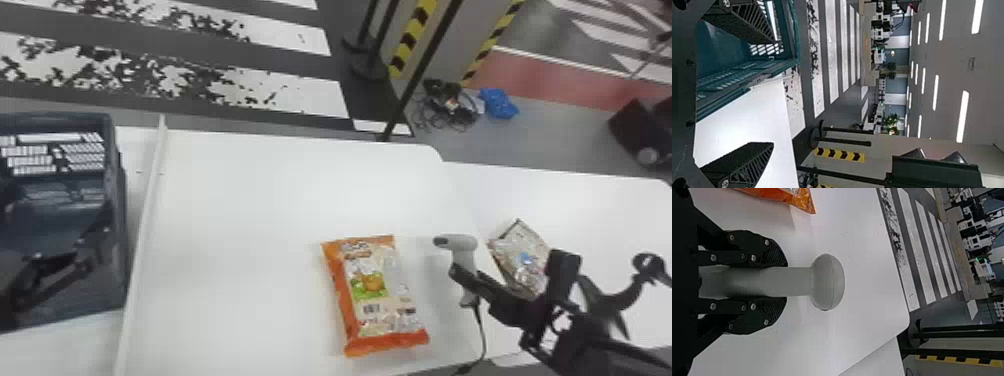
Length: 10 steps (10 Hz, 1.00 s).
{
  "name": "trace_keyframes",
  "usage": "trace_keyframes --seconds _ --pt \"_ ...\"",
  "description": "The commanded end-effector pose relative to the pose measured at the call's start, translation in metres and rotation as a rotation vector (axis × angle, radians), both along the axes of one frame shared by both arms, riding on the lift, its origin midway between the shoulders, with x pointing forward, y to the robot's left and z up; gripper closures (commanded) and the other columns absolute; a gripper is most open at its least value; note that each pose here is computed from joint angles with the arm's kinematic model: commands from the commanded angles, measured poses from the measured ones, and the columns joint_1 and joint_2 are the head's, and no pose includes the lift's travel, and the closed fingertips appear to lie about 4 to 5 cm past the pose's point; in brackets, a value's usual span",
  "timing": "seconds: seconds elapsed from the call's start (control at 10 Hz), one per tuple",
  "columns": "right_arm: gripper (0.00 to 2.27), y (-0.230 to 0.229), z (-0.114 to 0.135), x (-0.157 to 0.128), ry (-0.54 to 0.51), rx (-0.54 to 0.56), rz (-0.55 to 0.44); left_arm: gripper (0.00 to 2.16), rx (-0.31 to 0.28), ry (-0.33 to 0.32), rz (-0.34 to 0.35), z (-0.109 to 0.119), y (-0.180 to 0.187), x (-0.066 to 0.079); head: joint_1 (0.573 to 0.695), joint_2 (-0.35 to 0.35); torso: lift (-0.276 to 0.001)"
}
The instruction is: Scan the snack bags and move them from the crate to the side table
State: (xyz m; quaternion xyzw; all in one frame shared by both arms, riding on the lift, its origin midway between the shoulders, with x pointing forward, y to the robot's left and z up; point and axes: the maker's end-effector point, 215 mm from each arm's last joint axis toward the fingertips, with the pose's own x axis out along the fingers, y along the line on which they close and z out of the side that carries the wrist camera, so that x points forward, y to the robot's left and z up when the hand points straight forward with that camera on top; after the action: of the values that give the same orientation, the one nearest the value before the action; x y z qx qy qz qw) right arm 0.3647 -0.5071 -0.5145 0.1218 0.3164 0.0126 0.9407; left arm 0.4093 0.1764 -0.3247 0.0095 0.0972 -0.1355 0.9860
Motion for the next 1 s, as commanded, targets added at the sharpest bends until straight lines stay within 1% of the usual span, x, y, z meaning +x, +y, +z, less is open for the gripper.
trace_keyframes --seconds 0.0,0.1,0.2,0.3,0.4,0.5,0.6,0.7,0.8,0.9 --pt "2.24 -0.003 -0.014 0.0 0.019 -0.019 0.012 0.07 -0.002 -0.007 -0.002 0.005 -0.003 -0.003 0.695 -0.35 -0.087" --pt "2.24 -0.003 -0.016 0.002 0.007 -0.027 0.023 0.07 0.001 -0.007 -0.003 0.006 -0.003 -0.004 0.695 -0.35 -0.087" --pt "2.09 -0.002 -0.02 -0.001 0.012 -0.023 0.035 0.07 0.0 -0.002 -0.006 0.004 -0.005 -0.006 0.695 -0.35 -0.087" --pt "1.34 -0.004 -0.017 0.001 -0.008 -0.033 0.035 0.07 -0.001 0.0 -0.008 0.003 -0.007 -0.008 0.695 -0.35 -0.087" --pt "0.15 -0.005 -0.014 0.001 -0.02 -0.043 0.038 0.07 0.007 -0.003 -0.011 0.004 -0.009 -0.009 0.695 -0.35 -0.087" --pt "0.01 -0.007 -0.011 0.002 -0.025 -0.048 0.04 0.07 0.006 -0.005 -0.012 0.005 -0.011 -0.01 0.695 -0.35 -0.087" --pt "0.02 -0.01 -0.004 0.005 -0.039 -0.056 0.036 0.07 0.005 -0.006 -0.014 0.006 -0.013 -0.01 0.695 -0.35 -0.087" --pt "0.03 -0.014 0.016 0.008 -0.075 -0.064 0.034 0.07 0.005 -0.006 -0.013 0.006 -0.013 -0.011 0.695 -0.35 -0.087" --pt "0.04 -0.004 0.045 0.007 -0.104 -0.043 0.056 0.07 0.006 -0.008 -0.014 0.008 -0.013 -0.012 0.695 -0.35 -0.087" --pt "0.04 0.024 0.055 -0.003 -0.031 0.066 0.118 0.07 0.008 -0.008 -0.014 0.008 -0.012 -0.012 0.695 -0.35 -0.087"
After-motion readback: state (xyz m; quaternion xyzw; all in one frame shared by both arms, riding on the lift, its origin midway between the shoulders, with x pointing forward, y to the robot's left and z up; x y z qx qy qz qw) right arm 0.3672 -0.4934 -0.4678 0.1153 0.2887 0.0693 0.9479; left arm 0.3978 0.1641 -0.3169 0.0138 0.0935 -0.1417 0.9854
